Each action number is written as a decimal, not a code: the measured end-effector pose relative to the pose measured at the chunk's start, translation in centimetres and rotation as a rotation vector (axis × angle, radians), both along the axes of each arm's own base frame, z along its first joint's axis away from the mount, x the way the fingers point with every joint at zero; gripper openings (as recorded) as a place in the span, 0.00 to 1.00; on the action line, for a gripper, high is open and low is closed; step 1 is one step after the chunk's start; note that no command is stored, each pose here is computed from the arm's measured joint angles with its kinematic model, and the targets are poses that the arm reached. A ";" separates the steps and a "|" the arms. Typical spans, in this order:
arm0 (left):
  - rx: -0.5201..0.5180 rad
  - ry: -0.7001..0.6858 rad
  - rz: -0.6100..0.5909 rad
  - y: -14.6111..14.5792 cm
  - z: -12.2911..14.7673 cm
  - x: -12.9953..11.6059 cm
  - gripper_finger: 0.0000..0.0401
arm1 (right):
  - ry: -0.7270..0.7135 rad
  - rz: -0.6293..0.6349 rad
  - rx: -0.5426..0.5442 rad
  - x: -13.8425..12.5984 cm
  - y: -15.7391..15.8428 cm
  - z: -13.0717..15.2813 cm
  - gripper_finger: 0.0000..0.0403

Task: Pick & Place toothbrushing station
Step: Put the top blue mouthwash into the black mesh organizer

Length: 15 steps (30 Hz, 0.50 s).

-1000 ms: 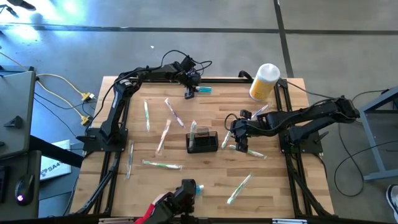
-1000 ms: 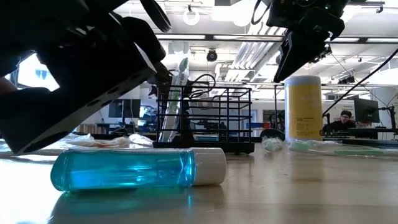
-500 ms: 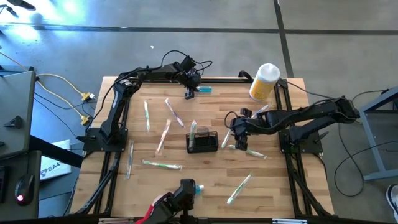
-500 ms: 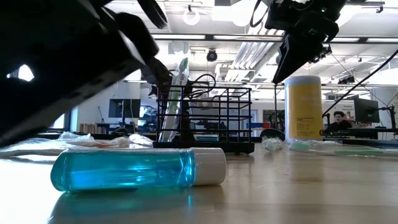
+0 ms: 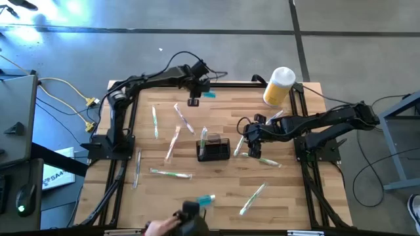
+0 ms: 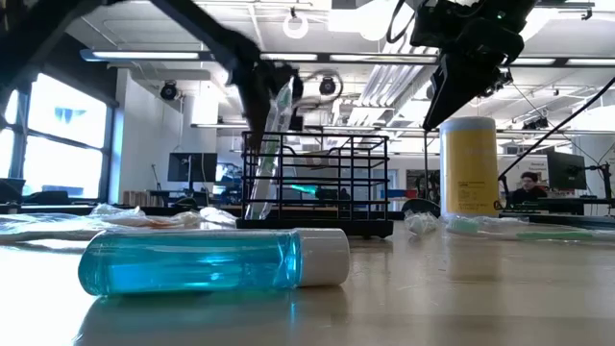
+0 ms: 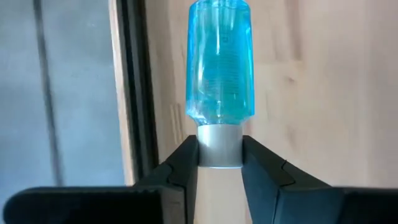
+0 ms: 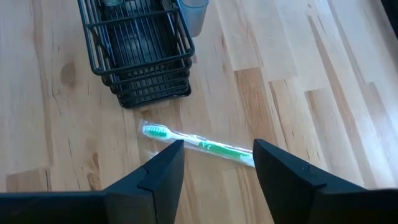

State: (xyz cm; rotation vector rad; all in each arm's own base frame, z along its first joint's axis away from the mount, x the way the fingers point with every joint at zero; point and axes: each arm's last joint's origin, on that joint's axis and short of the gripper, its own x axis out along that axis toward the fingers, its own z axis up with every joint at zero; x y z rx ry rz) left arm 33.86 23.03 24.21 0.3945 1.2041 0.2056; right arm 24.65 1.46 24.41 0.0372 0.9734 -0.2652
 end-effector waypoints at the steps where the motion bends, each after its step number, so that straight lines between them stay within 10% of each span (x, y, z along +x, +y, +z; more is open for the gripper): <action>1: 0.028 0.019 -0.013 -1.1 0.9 0.0 0.21 | -0.001 -0.003 0.002 0.0 0.0 0.0 0.46; 15: 0.574 0.186 -0.296 -23.2 9.2 -1.0 0.21 | -0.132 0.139 0.160 1.2 0.7 0.8 0.46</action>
